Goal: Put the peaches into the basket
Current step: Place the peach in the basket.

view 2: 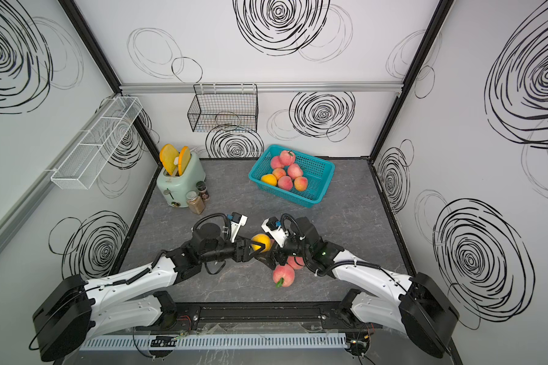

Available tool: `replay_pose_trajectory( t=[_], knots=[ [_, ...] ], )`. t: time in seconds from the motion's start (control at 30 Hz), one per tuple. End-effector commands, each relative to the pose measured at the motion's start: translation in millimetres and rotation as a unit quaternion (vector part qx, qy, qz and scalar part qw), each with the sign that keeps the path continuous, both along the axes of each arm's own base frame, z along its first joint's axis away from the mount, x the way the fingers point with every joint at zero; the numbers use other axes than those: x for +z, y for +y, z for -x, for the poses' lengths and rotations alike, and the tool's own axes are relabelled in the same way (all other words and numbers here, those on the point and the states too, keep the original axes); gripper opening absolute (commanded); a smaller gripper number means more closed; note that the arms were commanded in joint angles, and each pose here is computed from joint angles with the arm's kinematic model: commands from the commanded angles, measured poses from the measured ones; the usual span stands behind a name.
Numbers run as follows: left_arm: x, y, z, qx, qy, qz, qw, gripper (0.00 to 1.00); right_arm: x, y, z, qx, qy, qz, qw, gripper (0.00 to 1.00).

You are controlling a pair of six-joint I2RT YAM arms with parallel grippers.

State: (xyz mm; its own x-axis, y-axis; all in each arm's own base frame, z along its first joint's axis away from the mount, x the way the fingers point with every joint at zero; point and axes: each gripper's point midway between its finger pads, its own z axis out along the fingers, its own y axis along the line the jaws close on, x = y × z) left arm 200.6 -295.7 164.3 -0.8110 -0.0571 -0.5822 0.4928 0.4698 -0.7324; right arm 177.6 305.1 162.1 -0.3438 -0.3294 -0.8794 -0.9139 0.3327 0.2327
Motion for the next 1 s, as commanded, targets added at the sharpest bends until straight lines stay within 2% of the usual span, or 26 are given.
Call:
replay_pose_trajectory(
  t=[0.0, 0.23, 0.37, 0.47, 0.73, 0.97],
  knots=[
    [22, -8, -1, -0.011, -0.022, 0.030, 0.999, 0.64, 20, 9, -1, 0.016, -0.030, -0.025, 0.999, 0.86],
    [25, -8, -1, -0.011, -0.023, 0.034, 0.999, 0.64, 16, 9, 1, 0.018, -0.028, -0.022, 0.999, 0.83],
    [25, -9, 1, -0.013, -0.023, 0.036, 0.999, 0.64, 18, 9, 2, 0.019, -0.029, -0.026, 0.999, 0.74],
    [26, -9, 3, -0.013, -0.024, 0.036, 0.999, 0.65, 20, 8, 2, 0.017, -0.031, -0.029, 0.999, 0.72],
    [22, -2, 1, -0.007, -0.025, 0.030, 0.999, 0.78, 15, 5, -11, -0.012, -0.033, -0.010, 0.999, 0.68],
    [18, 11, -4, 0.011, -0.022, 0.029, 0.999, 0.93, 8, 0, -25, -0.041, -0.018, 0.001, 0.999, 0.66]
  ],
)
